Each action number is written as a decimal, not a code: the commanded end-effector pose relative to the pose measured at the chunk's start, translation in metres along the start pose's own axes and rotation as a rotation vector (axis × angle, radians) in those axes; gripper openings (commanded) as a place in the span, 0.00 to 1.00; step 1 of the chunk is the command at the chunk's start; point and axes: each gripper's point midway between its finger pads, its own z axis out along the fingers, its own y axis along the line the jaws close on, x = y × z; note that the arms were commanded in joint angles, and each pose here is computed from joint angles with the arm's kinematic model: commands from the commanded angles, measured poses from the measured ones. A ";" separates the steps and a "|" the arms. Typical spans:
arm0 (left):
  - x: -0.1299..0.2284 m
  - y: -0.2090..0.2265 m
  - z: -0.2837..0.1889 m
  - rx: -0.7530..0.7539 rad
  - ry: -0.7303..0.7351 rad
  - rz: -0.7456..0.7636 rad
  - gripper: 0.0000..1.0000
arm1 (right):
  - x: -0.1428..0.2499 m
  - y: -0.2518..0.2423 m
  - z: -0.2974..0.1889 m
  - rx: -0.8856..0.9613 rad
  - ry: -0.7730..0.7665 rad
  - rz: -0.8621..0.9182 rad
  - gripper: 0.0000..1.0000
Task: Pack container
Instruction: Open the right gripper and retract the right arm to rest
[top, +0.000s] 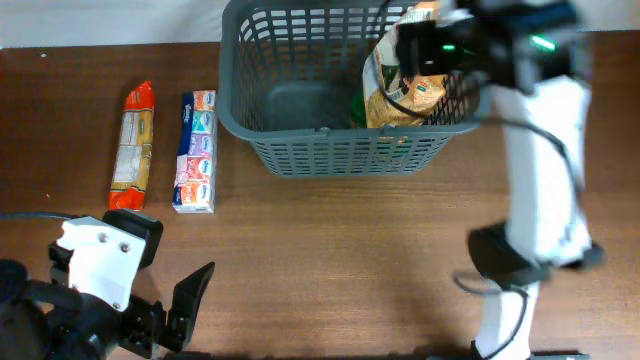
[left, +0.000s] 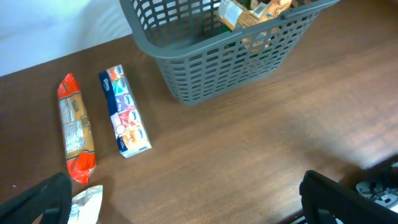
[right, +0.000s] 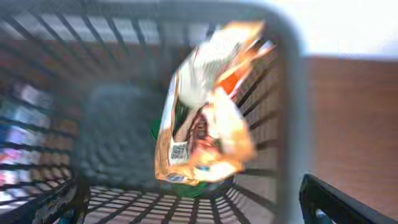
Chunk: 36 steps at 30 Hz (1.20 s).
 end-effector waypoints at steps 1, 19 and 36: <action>0.000 0.001 0.001 -0.004 0.003 -0.011 0.99 | -0.015 -0.053 -0.103 0.071 -0.227 0.145 0.99; -0.005 0.002 0.001 -0.010 -0.014 -0.006 0.99 | 0.132 -0.293 -0.070 0.552 0.169 0.895 0.99; -0.021 0.094 0.106 -0.304 0.247 -0.339 0.99 | 0.208 -0.293 -0.018 0.550 0.464 0.955 0.99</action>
